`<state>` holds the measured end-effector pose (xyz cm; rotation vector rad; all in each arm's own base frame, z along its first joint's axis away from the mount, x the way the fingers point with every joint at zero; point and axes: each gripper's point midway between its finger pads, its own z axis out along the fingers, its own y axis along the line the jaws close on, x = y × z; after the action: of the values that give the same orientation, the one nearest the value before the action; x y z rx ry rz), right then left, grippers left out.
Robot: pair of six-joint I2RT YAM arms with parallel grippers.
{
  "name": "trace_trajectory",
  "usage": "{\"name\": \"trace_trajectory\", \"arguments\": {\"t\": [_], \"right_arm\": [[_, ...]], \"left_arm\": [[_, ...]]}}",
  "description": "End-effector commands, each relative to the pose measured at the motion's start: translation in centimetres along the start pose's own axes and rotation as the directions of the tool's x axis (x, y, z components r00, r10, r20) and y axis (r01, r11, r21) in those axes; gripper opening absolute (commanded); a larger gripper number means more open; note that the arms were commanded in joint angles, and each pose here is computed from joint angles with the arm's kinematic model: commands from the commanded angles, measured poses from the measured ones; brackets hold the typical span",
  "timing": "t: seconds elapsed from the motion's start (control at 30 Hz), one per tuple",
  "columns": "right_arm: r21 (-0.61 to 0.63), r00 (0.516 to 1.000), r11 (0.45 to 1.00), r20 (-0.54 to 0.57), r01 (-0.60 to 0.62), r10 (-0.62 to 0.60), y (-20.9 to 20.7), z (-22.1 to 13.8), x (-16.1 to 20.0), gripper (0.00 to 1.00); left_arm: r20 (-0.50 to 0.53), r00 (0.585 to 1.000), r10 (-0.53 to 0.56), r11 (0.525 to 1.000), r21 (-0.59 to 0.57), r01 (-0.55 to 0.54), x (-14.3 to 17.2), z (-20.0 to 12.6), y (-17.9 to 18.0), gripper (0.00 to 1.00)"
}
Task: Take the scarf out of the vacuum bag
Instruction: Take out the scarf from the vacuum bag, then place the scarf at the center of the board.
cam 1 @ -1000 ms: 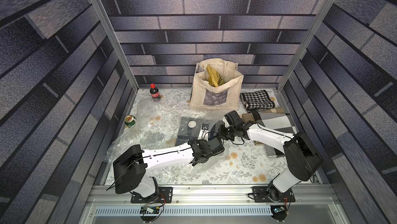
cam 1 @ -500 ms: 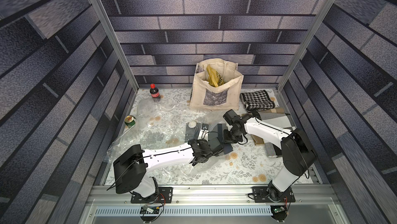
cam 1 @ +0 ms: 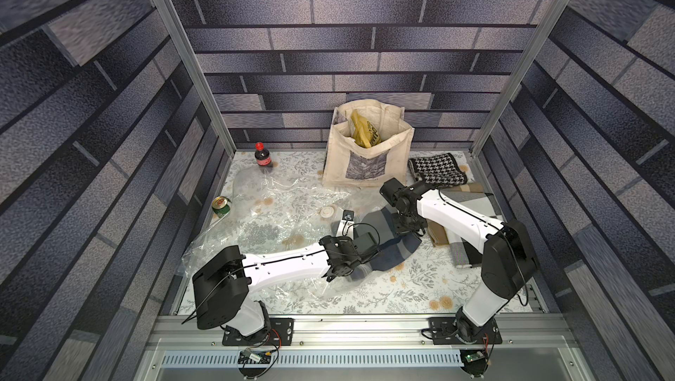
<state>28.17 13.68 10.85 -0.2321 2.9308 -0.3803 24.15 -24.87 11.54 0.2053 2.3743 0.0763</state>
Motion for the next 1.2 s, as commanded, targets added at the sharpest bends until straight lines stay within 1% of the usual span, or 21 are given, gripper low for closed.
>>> {"name": "trace_trajectory", "arguments": {"t": [0.0,0.2,0.33,0.7,0.97,1.17], "right_arm": [[0.182,0.999,0.982,0.006,0.042,-0.043,-4.4,-1.8,0.5,0.00],[0.215,1.000,0.977,0.012,0.008,-0.011,-6.8,-1.9,0.2,0.00],[0.205,1.000,0.978,0.007,-0.027,0.026,-8.2,-1.7,0.2,0.00],[0.219,0.995,0.971,0.000,-0.099,0.101,-11.4,-1.2,0.9,0.00],[0.242,0.990,0.962,-0.021,-0.127,0.136,-13.1,-0.2,0.8,0.00],[0.266,0.988,0.952,-0.003,-0.151,0.157,-14.8,-0.8,0.4,0.00]], "left_arm": [[0.002,1.000,-0.009,1.000,-0.014,0.009,0.0,0.0,0.8,0.00],[-0.009,1.000,-0.005,1.000,-0.009,0.005,-0.2,0.4,0.7,0.00],[-0.013,1.000,0.003,1.000,-0.005,-0.003,-0.3,0.6,0.7,0.00],[-0.057,0.998,-0.034,0.996,-0.084,0.029,-1.3,1.3,5.5,0.00],[-0.081,0.994,-0.068,0.989,-0.135,0.057,-0.8,1.2,8.7,0.00],[-0.091,0.992,-0.093,0.986,-0.149,0.078,-0.2,1.0,10.3,0.00]]}}
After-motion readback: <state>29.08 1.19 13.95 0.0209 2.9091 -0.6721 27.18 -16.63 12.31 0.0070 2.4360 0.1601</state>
